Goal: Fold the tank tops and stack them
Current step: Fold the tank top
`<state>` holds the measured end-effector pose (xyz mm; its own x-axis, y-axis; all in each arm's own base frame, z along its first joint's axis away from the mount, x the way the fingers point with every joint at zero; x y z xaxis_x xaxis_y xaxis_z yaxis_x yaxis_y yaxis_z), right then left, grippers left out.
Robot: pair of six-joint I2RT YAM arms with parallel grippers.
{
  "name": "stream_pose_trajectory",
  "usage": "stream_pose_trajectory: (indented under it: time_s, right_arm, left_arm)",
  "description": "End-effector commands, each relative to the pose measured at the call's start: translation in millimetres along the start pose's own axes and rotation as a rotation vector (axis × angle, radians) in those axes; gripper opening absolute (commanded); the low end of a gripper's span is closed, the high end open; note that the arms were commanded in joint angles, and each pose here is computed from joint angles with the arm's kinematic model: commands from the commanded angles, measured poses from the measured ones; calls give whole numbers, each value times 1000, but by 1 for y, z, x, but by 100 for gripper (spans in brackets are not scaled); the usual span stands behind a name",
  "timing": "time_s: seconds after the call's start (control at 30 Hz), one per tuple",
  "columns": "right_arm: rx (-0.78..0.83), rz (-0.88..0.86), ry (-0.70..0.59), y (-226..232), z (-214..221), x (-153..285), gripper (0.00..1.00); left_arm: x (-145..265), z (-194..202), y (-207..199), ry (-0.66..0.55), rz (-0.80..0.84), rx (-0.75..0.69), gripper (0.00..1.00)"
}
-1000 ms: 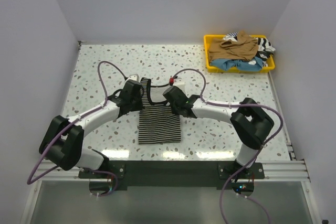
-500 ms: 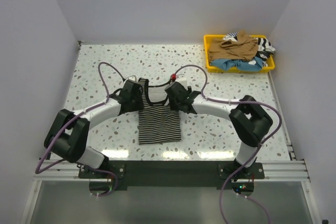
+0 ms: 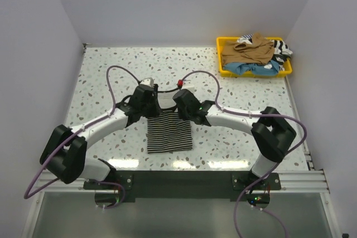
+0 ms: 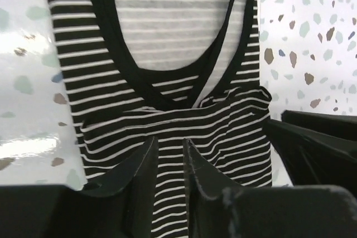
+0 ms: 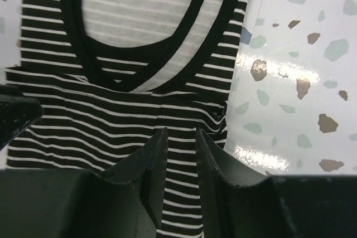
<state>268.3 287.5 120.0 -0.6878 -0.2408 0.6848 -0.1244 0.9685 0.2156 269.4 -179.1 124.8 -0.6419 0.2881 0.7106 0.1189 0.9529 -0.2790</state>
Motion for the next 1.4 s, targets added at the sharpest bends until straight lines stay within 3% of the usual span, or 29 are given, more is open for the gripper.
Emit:
stream_pose_trajectory:
  time_s: [0.0,0.2,0.37,0.63,0.9,1.0,1.13,1.37]
  right_arm:
    - [-7,5,31,2,9,-19,30]
    - [9,15,105,-5,33,-44,34]
    - [0,48,162,-19,58,-50,37]
    - [-41,131,164,-59,76,-13,39]
    - [-10,150,78,-59,39,15,61]
    - [-44,120,44,-55,20,40,68]
    - [-132,45,115,-58,45,69,69]
    - [-278,-64,250,-25,123,98,55]
  left_arm:
    - [-13,18,-3,40,45,53,27]
    - [-30,55,28,82,-106,143,24]
    - [-39,77,35,136,-118,155,22]
    - [-24,103,29,173,-58,160,22]
    - [-11,72,14,123,-20,110,34]
    - [18,45,7,50,-3,97,50]
    - [51,52,24,62,-97,136,65]
    - [72,120,41,206,-106,315,60]
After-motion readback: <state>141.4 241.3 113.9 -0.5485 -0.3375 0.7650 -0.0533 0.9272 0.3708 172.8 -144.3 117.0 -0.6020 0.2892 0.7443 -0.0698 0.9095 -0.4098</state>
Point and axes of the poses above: each gripper's point midway between its finger pads, its own x axis back along the fingers, its own y axis along the line the jaws close on, z = x × y, the point moved 5 cm from there along x, back along the fingers, and after that the axes turned 8 degrees about -x, right-handed, at the moved point
